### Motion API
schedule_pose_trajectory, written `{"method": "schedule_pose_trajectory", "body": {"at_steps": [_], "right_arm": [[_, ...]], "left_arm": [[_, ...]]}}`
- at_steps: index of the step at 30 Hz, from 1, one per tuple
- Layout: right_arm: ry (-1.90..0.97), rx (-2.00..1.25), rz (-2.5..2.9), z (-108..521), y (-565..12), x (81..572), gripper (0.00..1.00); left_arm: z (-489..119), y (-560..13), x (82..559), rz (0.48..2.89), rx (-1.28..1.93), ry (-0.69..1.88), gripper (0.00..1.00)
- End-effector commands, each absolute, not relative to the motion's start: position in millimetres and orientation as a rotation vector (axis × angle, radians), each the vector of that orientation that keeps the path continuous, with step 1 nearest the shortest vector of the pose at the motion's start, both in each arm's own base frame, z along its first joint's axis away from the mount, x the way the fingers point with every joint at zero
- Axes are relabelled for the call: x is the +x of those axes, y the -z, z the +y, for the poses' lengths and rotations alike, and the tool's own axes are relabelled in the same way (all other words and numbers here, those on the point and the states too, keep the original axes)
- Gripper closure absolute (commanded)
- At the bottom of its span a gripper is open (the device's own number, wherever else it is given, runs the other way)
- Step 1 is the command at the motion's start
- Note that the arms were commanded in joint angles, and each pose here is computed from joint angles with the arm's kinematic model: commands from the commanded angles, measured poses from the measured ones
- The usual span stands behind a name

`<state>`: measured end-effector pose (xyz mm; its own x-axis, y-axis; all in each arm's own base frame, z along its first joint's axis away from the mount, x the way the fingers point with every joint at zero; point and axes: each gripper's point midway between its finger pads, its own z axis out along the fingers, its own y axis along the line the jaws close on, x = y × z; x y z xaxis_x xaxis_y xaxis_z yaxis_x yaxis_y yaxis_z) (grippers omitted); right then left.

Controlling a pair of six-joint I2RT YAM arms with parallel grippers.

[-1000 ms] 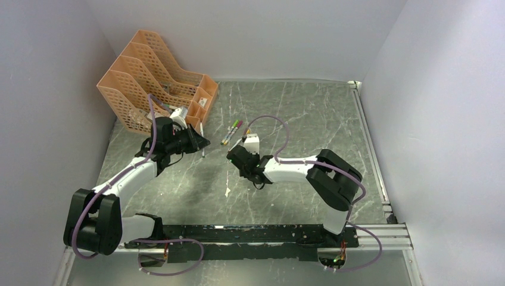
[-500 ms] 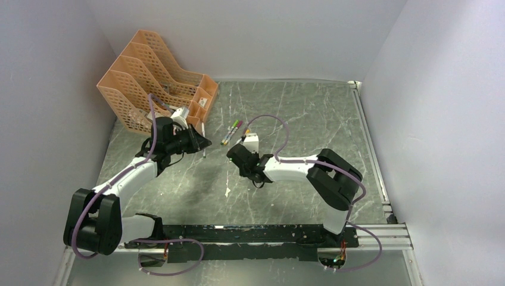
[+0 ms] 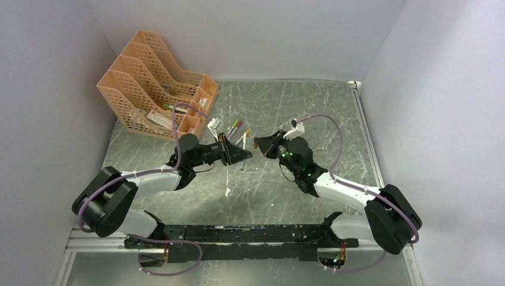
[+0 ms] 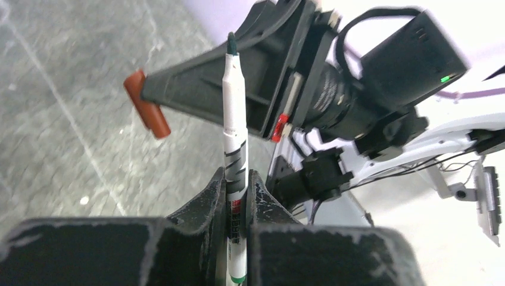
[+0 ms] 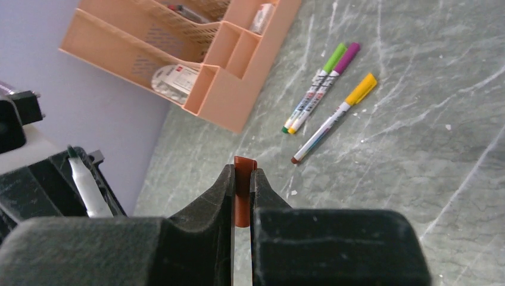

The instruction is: Insert the pens into the pen caps

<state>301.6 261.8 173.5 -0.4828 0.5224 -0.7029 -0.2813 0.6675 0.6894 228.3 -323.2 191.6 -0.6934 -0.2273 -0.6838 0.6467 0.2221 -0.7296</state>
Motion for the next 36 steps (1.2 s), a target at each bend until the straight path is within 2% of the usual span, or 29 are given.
{"method": "schedule_pose_trajectory", "body": {"at_steps": [1, 7, 14, 36], "right_arm": [[-1.137, 0.187, 1.610, 261.7, -233.2, 297.8, 1.00], [-1.185, 0.173, 1.442, 254.2, -278.2, 296.3, 1.00], [-1.209, 0.143, 1.365, 253.5, -304.4, 295.9, 1.00], [-1.227, 0.109, 1.345, 249.0, -313.6, 287.3, 1.00]], "left_arm": [[-333.2, -244.0, 217.5, 1.543, 0.427, 1.690, 0.93], [-348.6, -250.5, 201.6, 1.487, 0.444, 1.817, 0.93], [-357.0, -248.6, 193.5, 1.451, 0.416, 1.879, 0.93], [-365.2, -241.7, 192.1, 1.471, 0.430, 1.868, 0.93]]}}
